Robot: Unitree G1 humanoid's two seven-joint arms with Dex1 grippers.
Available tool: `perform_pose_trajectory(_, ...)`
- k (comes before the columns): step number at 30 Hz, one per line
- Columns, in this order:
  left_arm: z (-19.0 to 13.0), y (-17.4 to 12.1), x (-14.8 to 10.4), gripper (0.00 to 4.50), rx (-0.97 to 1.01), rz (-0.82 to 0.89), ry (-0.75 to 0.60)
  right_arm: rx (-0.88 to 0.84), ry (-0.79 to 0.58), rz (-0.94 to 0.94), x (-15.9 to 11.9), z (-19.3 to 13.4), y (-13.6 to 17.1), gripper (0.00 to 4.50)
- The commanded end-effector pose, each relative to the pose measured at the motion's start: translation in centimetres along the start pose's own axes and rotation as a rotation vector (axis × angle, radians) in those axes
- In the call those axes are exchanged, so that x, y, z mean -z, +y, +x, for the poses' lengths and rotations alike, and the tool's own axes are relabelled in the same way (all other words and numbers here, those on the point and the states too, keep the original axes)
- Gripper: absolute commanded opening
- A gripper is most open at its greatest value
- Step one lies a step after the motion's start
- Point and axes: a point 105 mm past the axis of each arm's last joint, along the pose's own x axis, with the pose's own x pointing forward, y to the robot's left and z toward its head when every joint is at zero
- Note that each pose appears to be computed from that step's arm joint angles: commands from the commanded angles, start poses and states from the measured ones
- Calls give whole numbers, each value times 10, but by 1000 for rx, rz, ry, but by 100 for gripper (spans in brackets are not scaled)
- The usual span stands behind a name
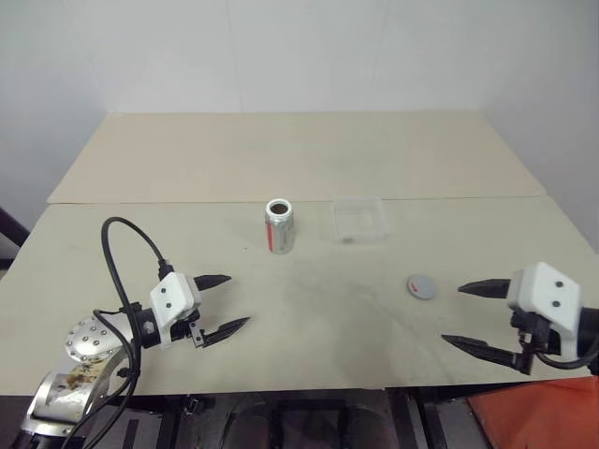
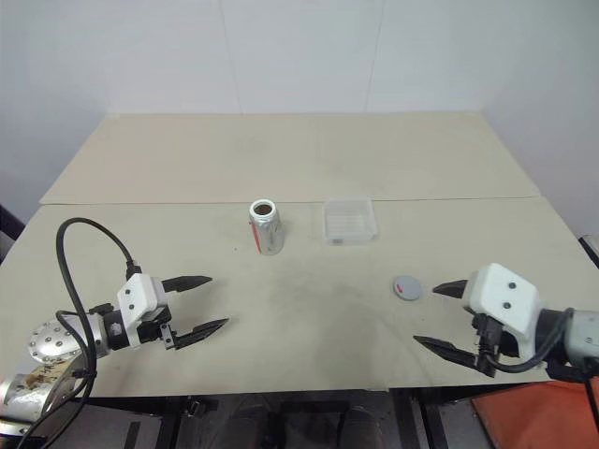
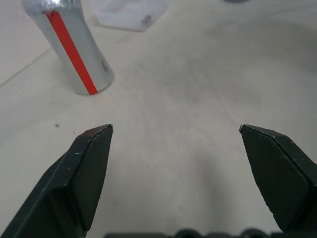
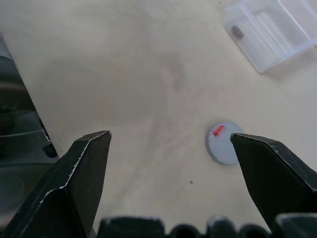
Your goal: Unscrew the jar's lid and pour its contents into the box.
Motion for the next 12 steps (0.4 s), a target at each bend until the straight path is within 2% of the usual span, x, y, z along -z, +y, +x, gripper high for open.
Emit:
perform_pose_trajectory(1, -7, 8, -17, 445, -56, 46, -37, 12, -29, -65, -9, 7, -5, 450)
perform_pose_trajectory(7, -16, 22, -20, 445, -125, 47, -46, 21, -74, -109, -18, 26, -13, 450)
perform_pose_trajectory(12, -13, 18, -17, 445, -130, 39, -22, 6, -155, -139, -34, 29, -21, 450)
